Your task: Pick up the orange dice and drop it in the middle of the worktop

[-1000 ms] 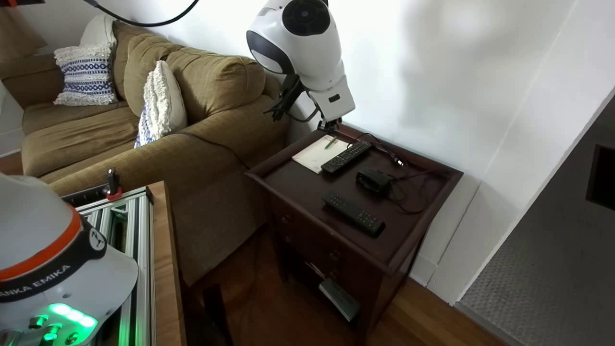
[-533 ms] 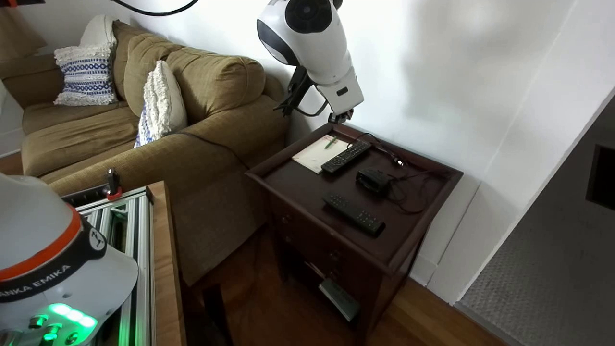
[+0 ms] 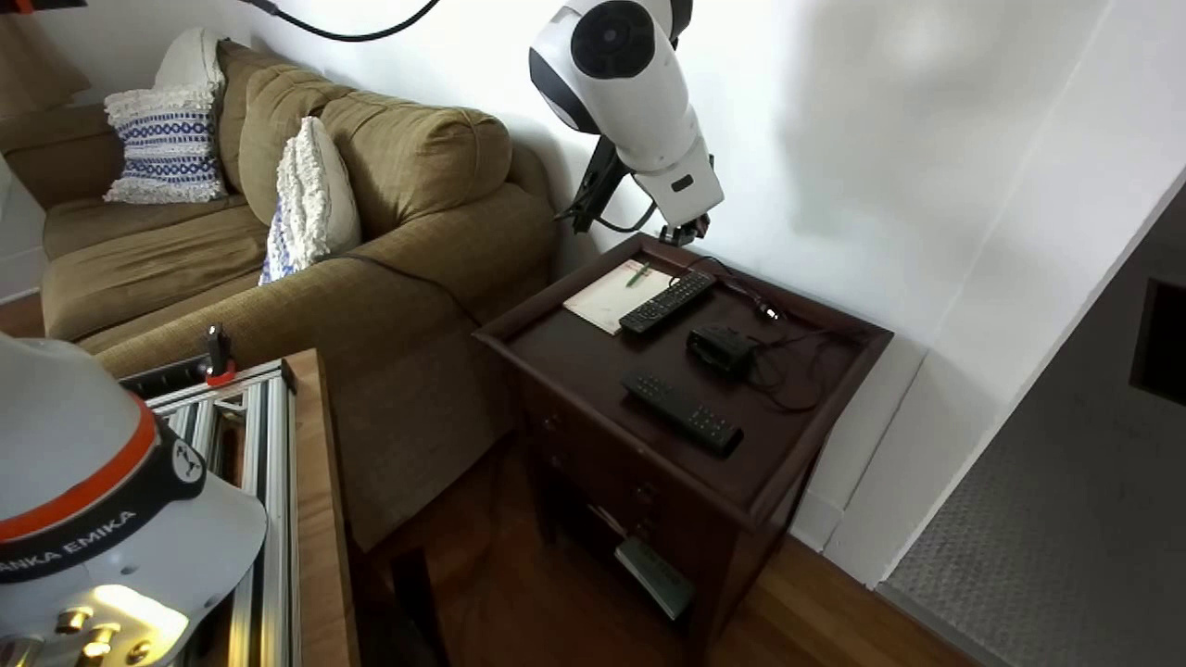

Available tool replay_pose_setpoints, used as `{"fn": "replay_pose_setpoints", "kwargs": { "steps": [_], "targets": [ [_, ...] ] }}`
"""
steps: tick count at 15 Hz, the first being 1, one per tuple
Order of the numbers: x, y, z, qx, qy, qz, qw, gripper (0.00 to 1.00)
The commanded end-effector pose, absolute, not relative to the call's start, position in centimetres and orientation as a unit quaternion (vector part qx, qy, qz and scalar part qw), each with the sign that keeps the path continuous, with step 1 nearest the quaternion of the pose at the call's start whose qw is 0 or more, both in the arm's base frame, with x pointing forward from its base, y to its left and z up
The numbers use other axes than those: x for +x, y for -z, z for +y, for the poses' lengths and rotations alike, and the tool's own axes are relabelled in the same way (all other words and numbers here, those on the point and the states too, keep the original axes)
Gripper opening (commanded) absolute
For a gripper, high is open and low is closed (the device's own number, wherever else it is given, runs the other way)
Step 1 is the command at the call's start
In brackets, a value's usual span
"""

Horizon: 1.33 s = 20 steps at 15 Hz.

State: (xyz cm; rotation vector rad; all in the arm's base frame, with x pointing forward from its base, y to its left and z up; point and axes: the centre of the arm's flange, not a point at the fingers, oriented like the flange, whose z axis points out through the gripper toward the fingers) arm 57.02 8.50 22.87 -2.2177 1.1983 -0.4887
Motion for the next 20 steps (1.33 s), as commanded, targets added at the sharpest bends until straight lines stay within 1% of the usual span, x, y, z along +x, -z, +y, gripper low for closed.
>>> {"fn": "replay_pose_setpoints", "kwargs": {
  "steps": [1, 3, 6, 8, 9, 16, 18, 20],
  "targets": [
    [57.5, -21.2, 8.7, -0.823, 0.199, 0.455, 0.276, 0.44],
    [57.6, -21.1, 8.7, -0.822, 0.199, 0.456, 0.276, 0.57],
    [57.8, -21.0, 8.6, -0.823, 0.198, 0.456, 0.276, 0.81],
    [57.7, -20.9, 8.6, -0.824, 0.195, 0.455, 0.274, 0.95],
    [57.6, -20.8, 8.6, -0.827, 0.191, 0.454, 0.271, 1.00],
    [56.1, -22.2, 9.5, -0.855, 0.186, 0.416, 0.247, 1.00],
    [54.9, -23.4, 9.4, -0.878, 0.176, 0.388, 0.218, 1.00],
    [53.2, -24.9, 9.0, -0.902, 0.175, 0.352, 0.176, 1.00]
  ]
}}
